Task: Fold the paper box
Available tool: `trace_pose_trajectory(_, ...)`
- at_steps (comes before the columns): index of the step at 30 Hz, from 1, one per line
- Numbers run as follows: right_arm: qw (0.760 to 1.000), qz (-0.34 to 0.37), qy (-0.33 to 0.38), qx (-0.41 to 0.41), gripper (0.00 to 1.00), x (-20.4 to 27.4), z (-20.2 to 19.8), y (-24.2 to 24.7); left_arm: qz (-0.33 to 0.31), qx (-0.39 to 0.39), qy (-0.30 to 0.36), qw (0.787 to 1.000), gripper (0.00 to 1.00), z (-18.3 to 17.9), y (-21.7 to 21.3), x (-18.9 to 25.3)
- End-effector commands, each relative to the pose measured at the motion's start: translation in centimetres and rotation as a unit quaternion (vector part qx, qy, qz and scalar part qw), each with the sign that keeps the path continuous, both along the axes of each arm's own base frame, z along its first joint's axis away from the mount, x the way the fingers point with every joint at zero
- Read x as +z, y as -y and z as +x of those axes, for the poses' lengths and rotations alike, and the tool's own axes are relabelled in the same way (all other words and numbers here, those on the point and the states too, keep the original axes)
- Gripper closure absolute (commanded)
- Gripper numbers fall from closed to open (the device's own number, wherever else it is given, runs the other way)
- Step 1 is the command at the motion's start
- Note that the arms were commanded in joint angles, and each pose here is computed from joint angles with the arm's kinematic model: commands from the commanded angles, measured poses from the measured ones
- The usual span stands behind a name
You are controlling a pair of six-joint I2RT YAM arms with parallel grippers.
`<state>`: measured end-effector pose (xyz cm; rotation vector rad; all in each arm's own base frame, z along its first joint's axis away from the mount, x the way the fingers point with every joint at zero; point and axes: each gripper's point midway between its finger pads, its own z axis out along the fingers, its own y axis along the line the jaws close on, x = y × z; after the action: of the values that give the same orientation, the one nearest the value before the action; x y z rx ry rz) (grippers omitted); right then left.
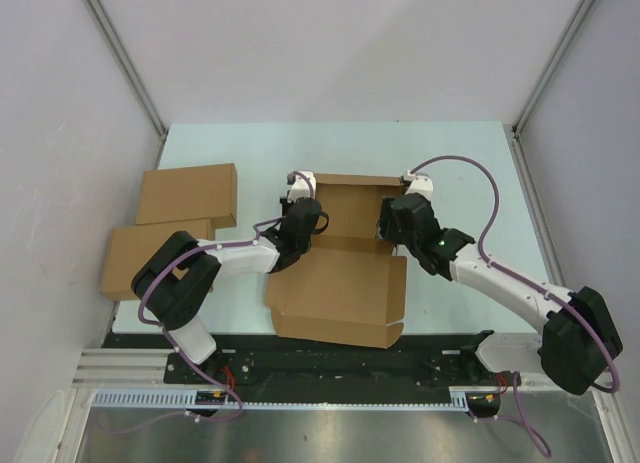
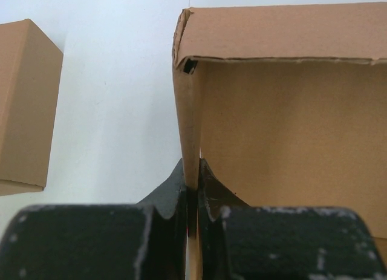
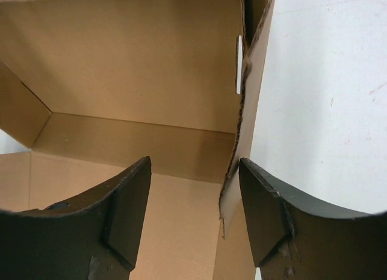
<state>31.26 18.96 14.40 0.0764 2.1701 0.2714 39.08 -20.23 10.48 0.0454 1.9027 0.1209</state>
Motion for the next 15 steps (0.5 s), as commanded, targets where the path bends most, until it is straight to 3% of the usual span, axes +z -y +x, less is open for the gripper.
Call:
trace_pose_trajectory(1,0.999,0.005,0.034,0.001,0.34,2.4,0.2,0.2,0.000,0.002,0.008,1.000,1.00,-0.3,-0.2,0.7)
trace_pose_trajectory(9,0.998,0.028,0.054,0.006,0.34,4.4,-0.4,0.2,0.000,0.003,0.008,1.000,1.00,-0.4,-0.3,0.6)
trace_pose_trajectory(12,0.998,0.026,0.053,0.006,0.42,4.3,-0.3,0.2,-0.003,0.003,0.006,1.000,1.00,-0.3,-0.3,0.6)
trace_pose_trajectory(15,0.998,0.024,0.052,0.013,0.55,3.8,-0.1,-0.2,-0.004,0.002,0.005,1.000,1.00,-0.4,-0.3,0.6)
